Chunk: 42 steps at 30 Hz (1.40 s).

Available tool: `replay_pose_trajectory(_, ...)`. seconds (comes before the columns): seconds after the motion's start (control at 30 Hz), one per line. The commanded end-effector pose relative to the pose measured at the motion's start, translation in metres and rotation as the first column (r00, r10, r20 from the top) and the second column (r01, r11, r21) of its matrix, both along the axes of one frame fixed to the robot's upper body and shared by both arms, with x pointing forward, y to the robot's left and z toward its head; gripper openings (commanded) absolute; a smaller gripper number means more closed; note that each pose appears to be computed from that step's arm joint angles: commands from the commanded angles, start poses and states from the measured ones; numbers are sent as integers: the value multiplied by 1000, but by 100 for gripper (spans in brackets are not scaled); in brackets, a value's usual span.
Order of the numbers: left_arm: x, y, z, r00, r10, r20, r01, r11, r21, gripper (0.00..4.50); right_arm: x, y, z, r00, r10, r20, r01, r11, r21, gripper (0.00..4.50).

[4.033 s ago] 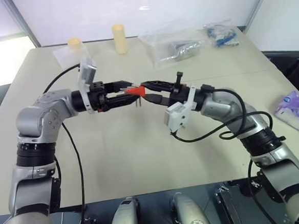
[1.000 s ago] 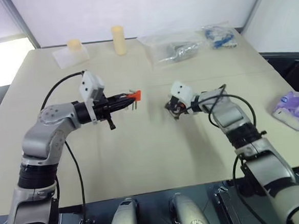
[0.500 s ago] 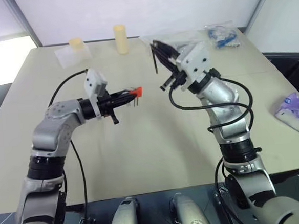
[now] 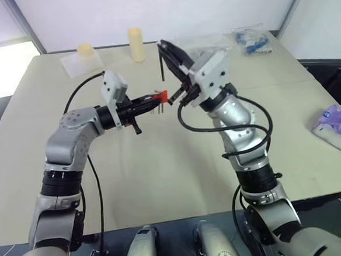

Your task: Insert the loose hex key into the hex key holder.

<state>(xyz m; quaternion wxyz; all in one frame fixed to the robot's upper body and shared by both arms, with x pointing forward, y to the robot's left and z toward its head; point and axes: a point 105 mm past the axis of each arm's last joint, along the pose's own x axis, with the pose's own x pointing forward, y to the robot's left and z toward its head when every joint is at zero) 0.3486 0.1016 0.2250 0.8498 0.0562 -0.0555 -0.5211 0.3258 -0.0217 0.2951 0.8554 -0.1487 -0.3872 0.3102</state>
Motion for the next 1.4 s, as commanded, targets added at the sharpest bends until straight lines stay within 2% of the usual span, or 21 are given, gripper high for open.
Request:
replay_pose_trajectory(0.03,-2,-1,17,998,-7,62,7,1000,-11,0,-6,1,8,999,0,52,-1,1000,25,6)
replay_pose_trajectory(0.53,-3,1,24,998,3,67,-1,1000,-28,0,6,-1,-9,998,-42,43,41,999,19,6)
replay_pose_trajectory(1.4,-4,2,32,997,7,73,-3,998,-57,0,12,0,-10,998,-56,33,55,998,29,6)
